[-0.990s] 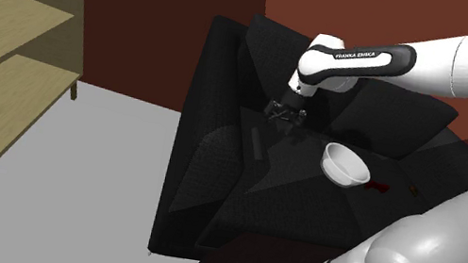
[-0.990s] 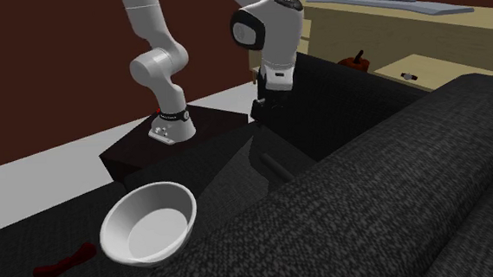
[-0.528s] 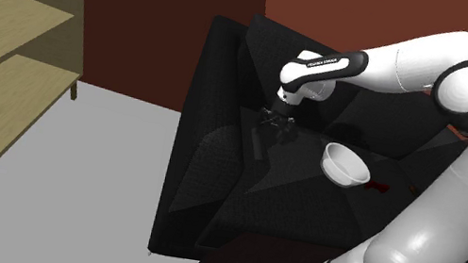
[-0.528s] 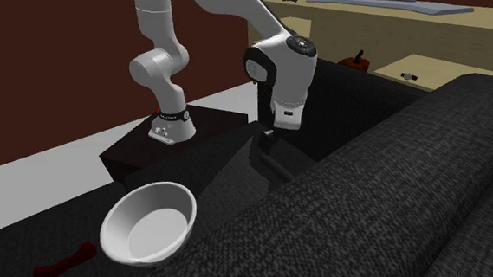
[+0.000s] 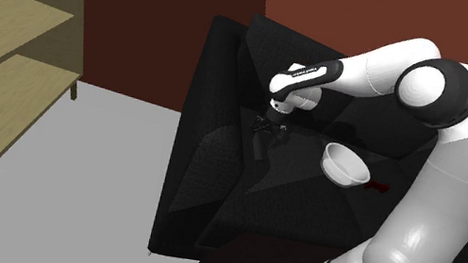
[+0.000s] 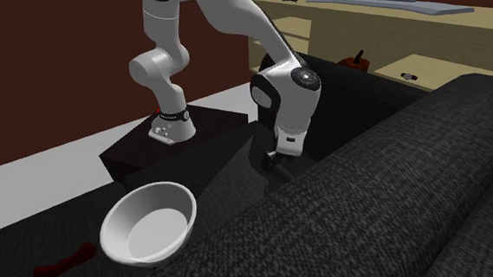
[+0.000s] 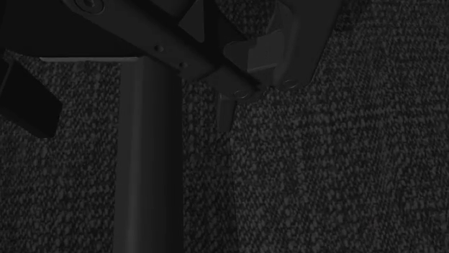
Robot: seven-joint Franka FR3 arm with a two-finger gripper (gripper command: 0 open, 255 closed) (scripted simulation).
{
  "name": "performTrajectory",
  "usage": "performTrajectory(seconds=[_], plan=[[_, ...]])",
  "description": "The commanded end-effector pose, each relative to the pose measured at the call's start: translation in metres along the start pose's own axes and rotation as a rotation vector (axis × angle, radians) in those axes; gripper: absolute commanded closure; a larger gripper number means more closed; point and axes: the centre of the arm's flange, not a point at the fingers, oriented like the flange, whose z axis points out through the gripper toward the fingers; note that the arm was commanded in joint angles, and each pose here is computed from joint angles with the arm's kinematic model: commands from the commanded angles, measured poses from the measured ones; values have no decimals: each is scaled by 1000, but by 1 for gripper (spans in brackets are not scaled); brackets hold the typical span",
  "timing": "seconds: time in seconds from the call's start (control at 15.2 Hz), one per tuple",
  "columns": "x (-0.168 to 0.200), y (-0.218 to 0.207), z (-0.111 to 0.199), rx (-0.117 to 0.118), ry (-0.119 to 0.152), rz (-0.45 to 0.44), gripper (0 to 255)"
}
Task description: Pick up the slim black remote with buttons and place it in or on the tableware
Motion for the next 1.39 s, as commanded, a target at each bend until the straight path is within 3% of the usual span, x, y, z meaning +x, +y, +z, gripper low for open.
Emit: performTrajectory(seconds=[0.0,0.59,0.66,1.32], plan=[[0,0,11,0,0,0,0],[0,0,19,0,0,0,0],[0,0,19,0,0,0,255],[-1,0,14,0,0,0,255]])
